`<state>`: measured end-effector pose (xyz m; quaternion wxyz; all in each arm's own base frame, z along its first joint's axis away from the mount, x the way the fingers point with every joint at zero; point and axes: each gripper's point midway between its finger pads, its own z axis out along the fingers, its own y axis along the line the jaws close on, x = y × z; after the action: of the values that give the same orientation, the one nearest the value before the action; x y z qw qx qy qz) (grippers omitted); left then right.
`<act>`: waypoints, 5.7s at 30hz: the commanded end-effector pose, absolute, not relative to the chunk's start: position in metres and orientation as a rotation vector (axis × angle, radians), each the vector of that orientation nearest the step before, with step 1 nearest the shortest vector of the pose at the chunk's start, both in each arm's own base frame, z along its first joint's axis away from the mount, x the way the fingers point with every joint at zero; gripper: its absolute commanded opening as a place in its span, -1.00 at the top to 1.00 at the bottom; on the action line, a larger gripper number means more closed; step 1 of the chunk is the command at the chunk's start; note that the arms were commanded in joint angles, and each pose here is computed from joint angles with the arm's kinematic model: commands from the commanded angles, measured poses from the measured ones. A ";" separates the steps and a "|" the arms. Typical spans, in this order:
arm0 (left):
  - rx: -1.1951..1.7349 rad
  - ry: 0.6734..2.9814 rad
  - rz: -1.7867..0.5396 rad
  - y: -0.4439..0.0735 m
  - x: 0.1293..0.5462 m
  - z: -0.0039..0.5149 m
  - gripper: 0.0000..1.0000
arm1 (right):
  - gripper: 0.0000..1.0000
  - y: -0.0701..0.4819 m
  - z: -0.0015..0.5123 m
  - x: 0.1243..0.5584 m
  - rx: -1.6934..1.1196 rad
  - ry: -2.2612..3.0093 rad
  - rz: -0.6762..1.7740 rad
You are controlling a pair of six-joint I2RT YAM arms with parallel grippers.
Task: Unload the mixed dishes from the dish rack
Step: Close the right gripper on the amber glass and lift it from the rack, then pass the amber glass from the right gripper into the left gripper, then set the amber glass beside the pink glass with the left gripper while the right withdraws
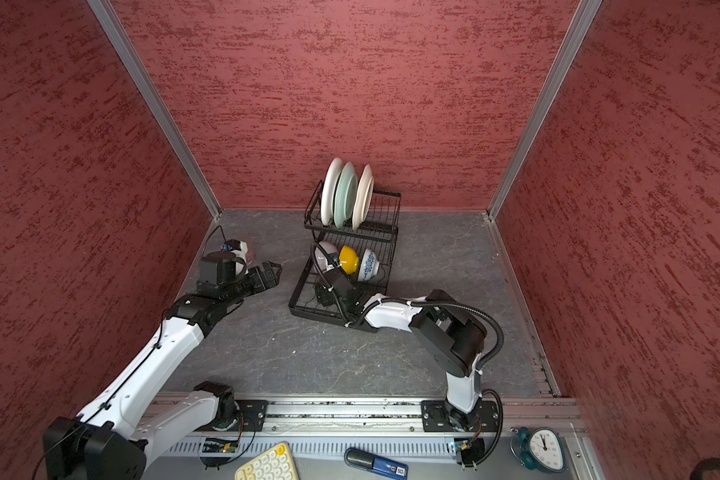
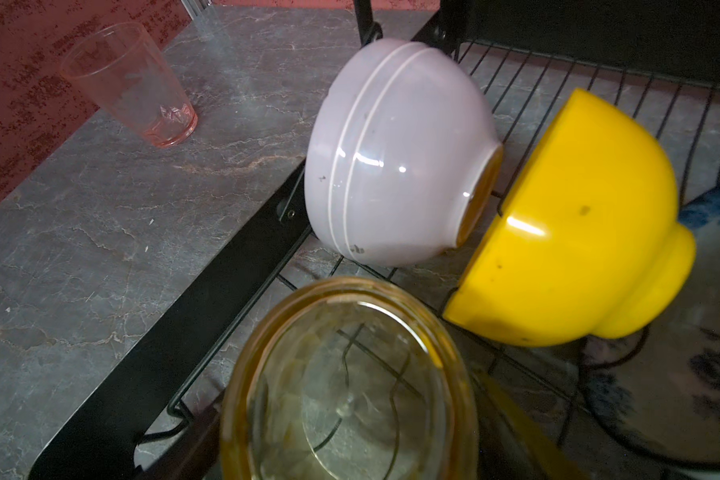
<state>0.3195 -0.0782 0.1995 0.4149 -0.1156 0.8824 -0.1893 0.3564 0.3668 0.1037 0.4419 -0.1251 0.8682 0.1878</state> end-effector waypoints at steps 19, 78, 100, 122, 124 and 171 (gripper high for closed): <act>-0.321 2.169 -0.736 -0.107 0.323 0.200 -0.99 | -0.28 0.369 0.139 0.353 -0.162 2.112 0.659; -0.278 1.946 -1.483 -0.217 0.313 0.246 0.33 | -0.31 0.333 0.280 0.322 0.141 1.806 1.496; -0.169 1.830 -1.663 -0.239 0.303 0.270 0.59 | -0.30 0.344 0.274 0.322 0.157 1.795 1.686; -0.190 1.861 -1.544 -0.228 0.298 0.265 1.00 | -0.77 0.334 0.266 0.322 0.194 1.809 1.638; -0.207 1.902 -1.506 -0.225 0.297 0.256 1.00 | -0.84 0.333 0.262 0.323 0.197 1.824 1.612; -0.276 2.476 -0.016 -0.068 0.475 0.123 1.00 | -0.98 0.180 0.155 0.273 0.253 2.137 0.691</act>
<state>0.4685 -0.0759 0.1207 0.3178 -0.1102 0.9413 -0.0304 0.2750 0.1898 0.1638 0.4279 0.0924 0.8492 0.2953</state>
